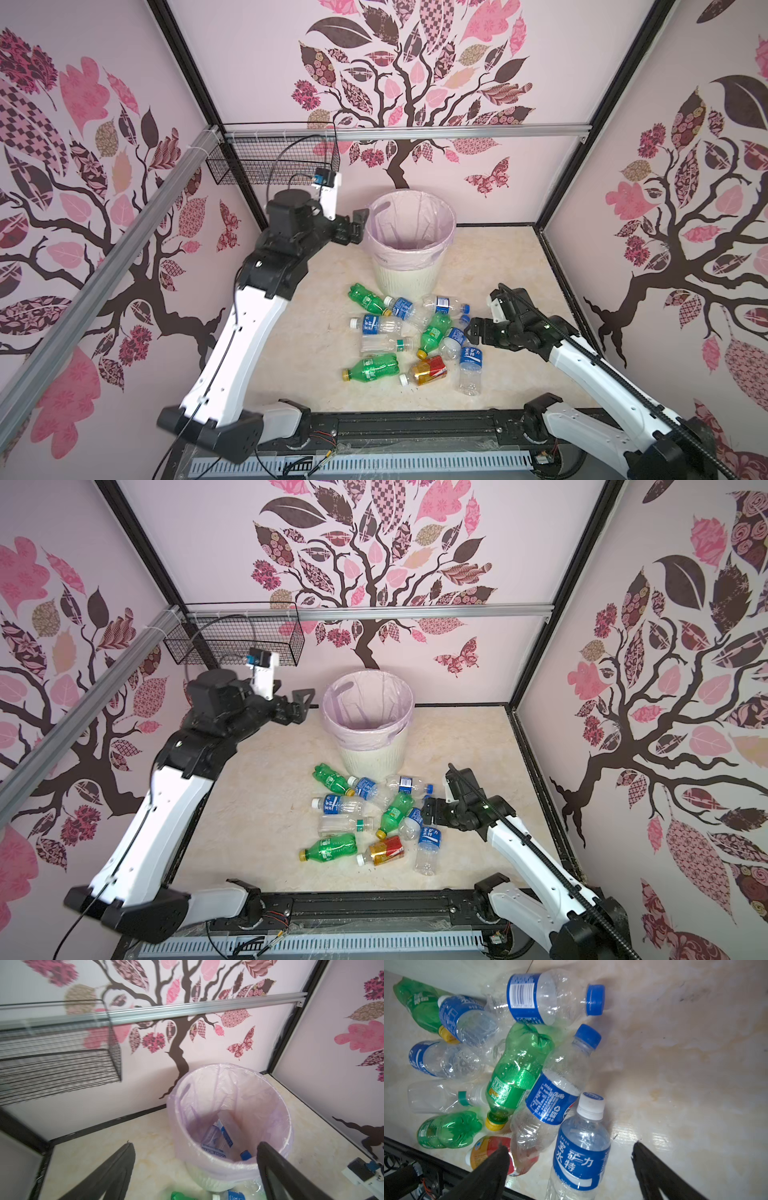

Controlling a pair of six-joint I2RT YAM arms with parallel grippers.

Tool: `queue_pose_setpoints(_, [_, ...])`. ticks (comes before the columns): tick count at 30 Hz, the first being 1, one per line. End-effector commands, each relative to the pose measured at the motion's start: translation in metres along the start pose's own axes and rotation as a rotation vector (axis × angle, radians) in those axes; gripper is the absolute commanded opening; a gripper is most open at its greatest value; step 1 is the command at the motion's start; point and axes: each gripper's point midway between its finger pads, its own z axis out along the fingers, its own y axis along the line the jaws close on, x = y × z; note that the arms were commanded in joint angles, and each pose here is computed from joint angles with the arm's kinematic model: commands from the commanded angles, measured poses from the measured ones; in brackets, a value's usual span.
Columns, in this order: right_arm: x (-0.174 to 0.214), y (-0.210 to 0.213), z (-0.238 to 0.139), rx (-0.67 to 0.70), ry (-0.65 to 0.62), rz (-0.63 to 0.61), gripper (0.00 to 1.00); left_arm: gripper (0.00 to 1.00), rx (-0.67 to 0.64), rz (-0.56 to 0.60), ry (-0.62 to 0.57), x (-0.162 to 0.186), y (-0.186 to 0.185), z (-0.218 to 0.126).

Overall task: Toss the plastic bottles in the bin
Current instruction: 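Grasp the white-capped clear water bottle with the right gripper while the left arm returns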

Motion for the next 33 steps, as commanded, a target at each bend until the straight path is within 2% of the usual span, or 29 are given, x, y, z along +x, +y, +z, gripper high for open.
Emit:
queue_pose_setpoints(1, [0.018,-0.01,0.006,0.039,0.058,0.069,0.92,0.95,-0.138,0.046,0.201,0.079,0.027,-0.016])
queue_pose_setpoints(6, [0.031,-0.012,0.018,0.051,0.101,0.121,0.91,0.96,-0.157,0.026,0.28,0.141,0.028,-0.055])
queue_pose_setpoints(12, [0.055,-0.017,0.039,0.078,0.166,0.142,0.86,0.96,-0.152,0.007,0.346,0.182,0.026,-0.067])
queue_pose_setpoints(23, [0.074,-0.033,0.056,0.127,0.187,0.157,0.78,0.96,-0.154,0.006,0.389,0.205,0.027,-0.067])
queue_pose_setpoints(30, [0.044,-0.038,0.039,0.191,0.052,0.125,0.55,0.96,-0.137,-0.003,0.399,0.208,0.023,-0.066])
queue_pose_setpoints(33, [0.018,-0.032,0.02,0.211,-0.034,0.097,0.51,0.96,-0.129,-0.011,0.412,0.214,0.022,-0.067])
